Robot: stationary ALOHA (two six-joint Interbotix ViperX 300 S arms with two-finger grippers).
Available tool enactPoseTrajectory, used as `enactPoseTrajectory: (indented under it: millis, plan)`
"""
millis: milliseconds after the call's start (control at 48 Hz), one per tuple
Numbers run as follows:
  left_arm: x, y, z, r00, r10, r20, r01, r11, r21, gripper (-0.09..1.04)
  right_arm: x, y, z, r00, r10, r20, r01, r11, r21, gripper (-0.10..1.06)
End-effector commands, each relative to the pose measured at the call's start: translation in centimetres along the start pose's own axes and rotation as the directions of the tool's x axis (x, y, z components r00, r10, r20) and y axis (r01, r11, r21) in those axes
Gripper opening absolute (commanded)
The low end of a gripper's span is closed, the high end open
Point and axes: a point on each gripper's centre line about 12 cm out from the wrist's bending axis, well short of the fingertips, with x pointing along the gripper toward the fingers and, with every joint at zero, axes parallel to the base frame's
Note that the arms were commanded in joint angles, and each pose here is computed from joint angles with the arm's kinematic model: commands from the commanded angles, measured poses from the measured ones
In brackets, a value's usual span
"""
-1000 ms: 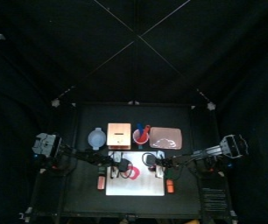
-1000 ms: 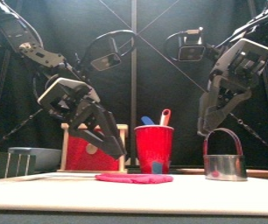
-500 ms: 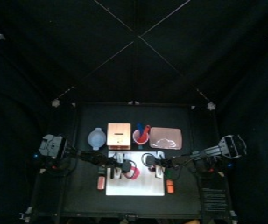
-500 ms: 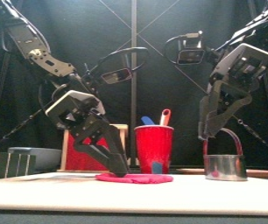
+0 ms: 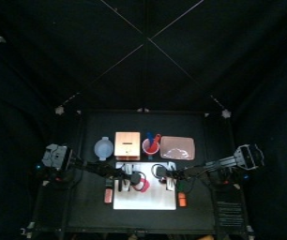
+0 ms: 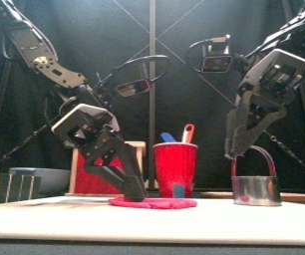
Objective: Get the cutter from the drawer then cut the dough then place the extra dough in the bowl
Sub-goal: Place the extra dough in the bowl
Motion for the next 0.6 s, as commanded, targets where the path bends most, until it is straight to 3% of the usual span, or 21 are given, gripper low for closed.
enactPoseTrajectory:
  millis: [21, 417, 604]
  plan:
    - [-0.16, 0.5, 0.29, 1.0, -0.01, -0.018, 0.01, 1.0, -0.028, 0.76, -0.48, 0.14, 0.95, 0.999, 0.008, 0.034, -0.008, 1.0, 0.002, 0.73]
    - [-0.21, 0.37, -0.04, 0.999, -0.029, -0.046, 0.028, 0.999, -0.034, 0.75, -0.44, 0.05, 0.78, 1.0, 0.006, 0.029, -0.006, 1.0, 0.005, 0.73]
    - [-0.21, 0.37, -0.04, 0.999, -0.029, -0.046, 0.028, 0.999, -0.033, 0.69, -0.44, 0.05, 0.78, 1.0, 0.006, 0.029, -0.006, 1.0, 0.005, 0.73]
